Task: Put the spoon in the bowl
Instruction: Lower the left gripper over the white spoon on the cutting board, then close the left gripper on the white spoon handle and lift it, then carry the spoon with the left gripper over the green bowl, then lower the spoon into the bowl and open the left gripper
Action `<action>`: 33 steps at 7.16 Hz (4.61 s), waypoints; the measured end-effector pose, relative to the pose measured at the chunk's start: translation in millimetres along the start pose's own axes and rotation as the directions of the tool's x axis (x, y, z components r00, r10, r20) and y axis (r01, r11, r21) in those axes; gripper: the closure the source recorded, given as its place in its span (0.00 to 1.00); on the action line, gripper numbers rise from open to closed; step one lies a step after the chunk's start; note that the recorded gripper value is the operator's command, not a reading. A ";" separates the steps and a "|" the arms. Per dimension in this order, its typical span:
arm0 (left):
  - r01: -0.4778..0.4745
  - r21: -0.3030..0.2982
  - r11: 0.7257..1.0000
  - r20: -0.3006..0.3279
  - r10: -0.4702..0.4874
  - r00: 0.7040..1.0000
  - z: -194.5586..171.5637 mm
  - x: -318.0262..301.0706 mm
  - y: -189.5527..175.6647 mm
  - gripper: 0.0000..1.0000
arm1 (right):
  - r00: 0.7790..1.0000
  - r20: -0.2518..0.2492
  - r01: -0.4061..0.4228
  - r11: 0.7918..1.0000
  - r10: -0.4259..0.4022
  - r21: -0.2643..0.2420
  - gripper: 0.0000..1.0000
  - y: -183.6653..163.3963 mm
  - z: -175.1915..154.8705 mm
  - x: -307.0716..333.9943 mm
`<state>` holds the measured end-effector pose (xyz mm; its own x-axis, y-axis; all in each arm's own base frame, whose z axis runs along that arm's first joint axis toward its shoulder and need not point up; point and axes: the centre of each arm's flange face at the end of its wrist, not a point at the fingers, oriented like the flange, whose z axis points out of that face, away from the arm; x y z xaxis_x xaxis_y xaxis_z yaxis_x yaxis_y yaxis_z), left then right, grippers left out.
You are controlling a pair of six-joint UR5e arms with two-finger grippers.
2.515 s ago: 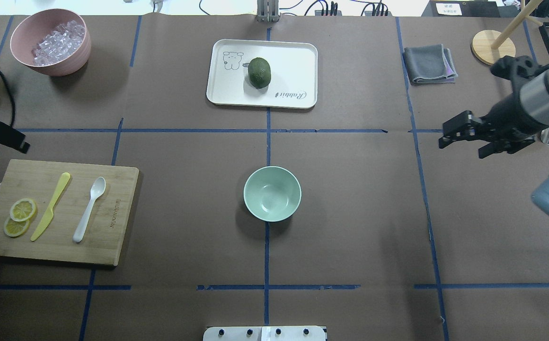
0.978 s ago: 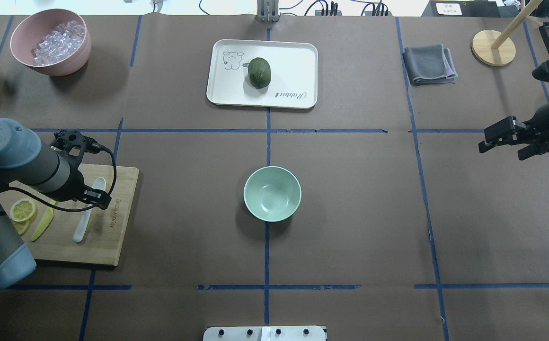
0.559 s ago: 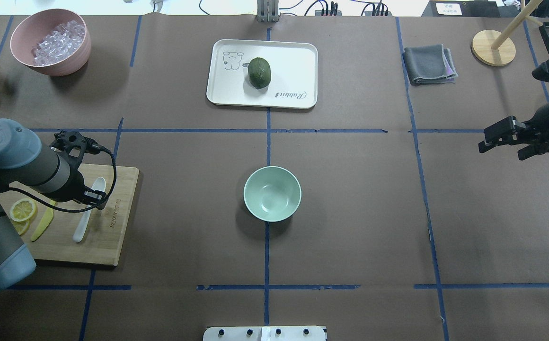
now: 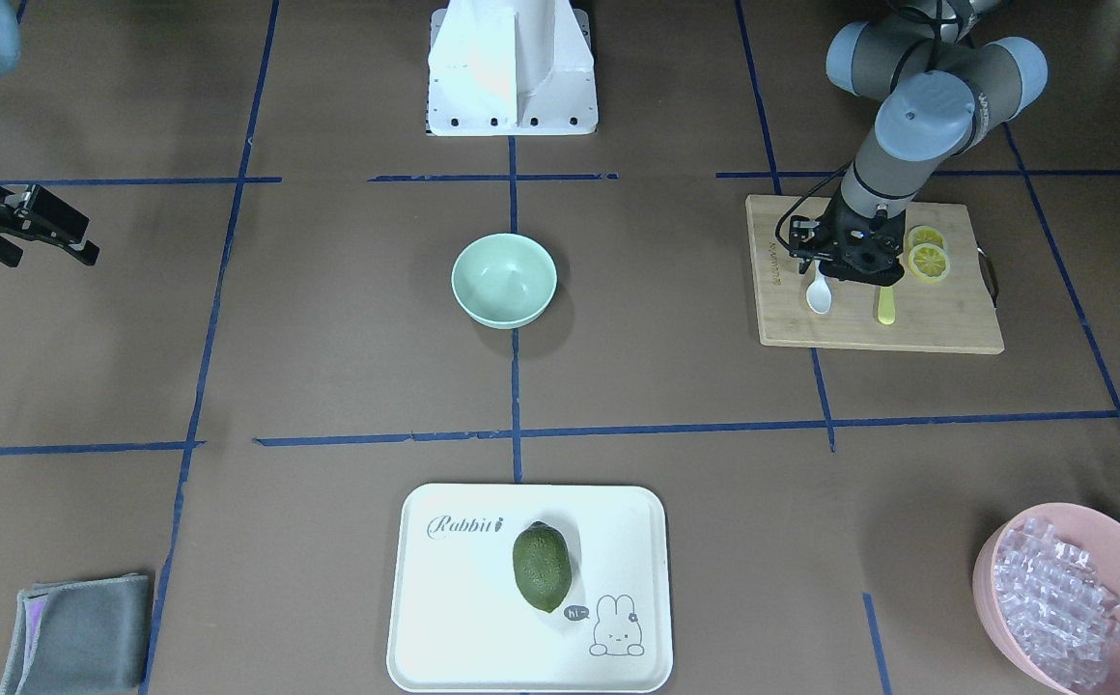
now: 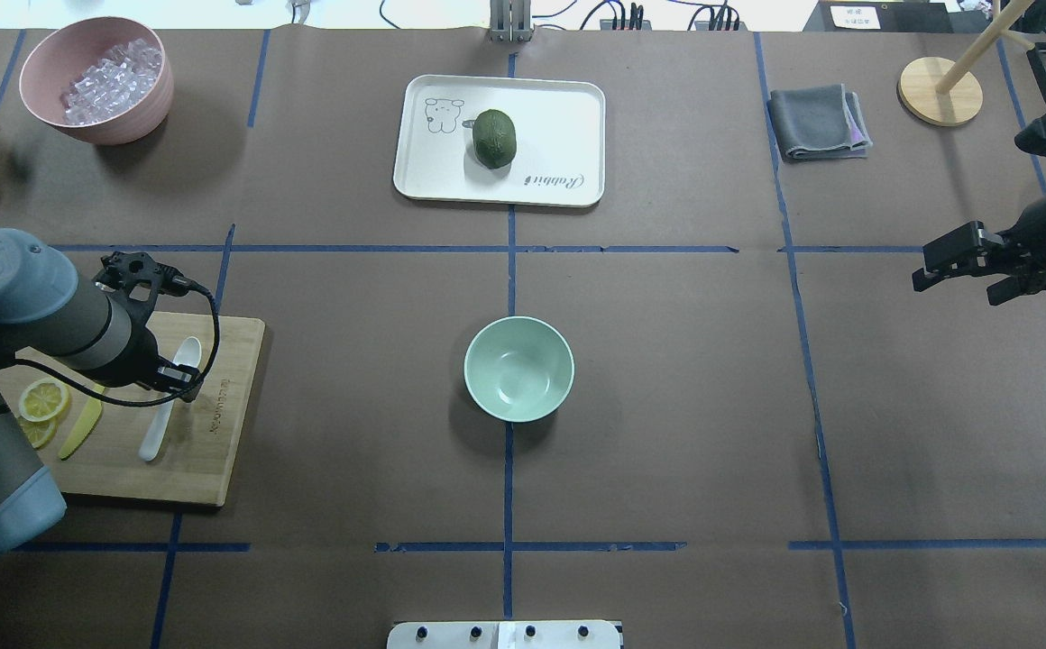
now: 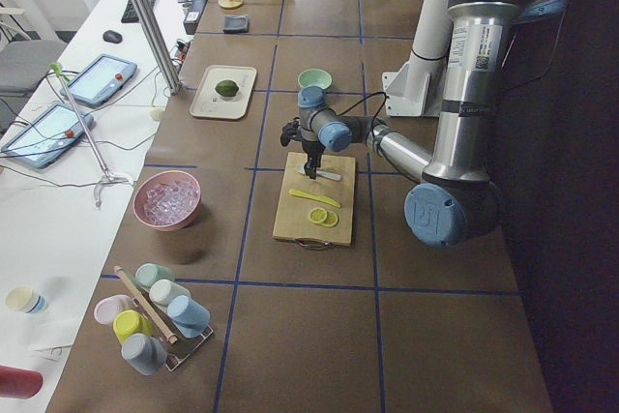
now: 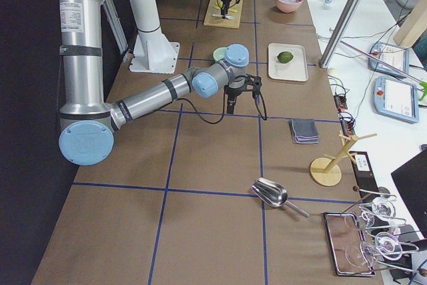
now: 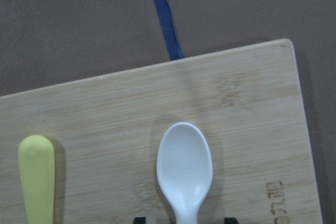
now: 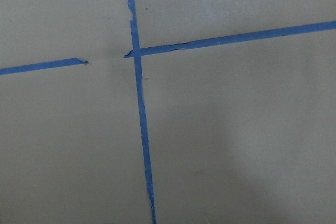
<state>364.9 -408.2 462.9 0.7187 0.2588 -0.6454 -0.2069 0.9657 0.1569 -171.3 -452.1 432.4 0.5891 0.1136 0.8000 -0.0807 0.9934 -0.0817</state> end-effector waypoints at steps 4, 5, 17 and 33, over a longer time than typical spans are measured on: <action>0.002 -0.004 1.000 0.002 -0.002 1.000 0.7 -0.9 0.7 0.73 | 1.000 -0.002 -0.004 1.000 0.004 -0.001 0.00 3.1 -1.0 3.9; 0.003 -0.005 1.000 0.003 -0.003 1.000 0.8 -0.9 0.7 0.77 | 1.000 -0.003 -0.006 1.000 0.006 -0.002 0.00 3.3 -0.8 4.7; -0.071 0.021 0.997 -0.213 0.074 0.974 -100.5 244.1 -71.8 1.00 | 0.999 -0.024 -0.032 0.999 0.033 0.037 0.00 -3.8 -19.9 49.9; -0.079 0.050 0.996 -0.188 0.087 0.978 -100.2 340.9 -119.6 0.16 | 0.999 -0.049 0.013 0.999 -0.012 0.034 0.00 -2.5 -20.8 82.1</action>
<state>568.1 -437.6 149.2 0.5602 0.3336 -0.7582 -0.2297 0.9420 0.2447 -106.0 -444.9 485.9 0.6285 0.1028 0.7710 -0.1005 0.9937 -0.0505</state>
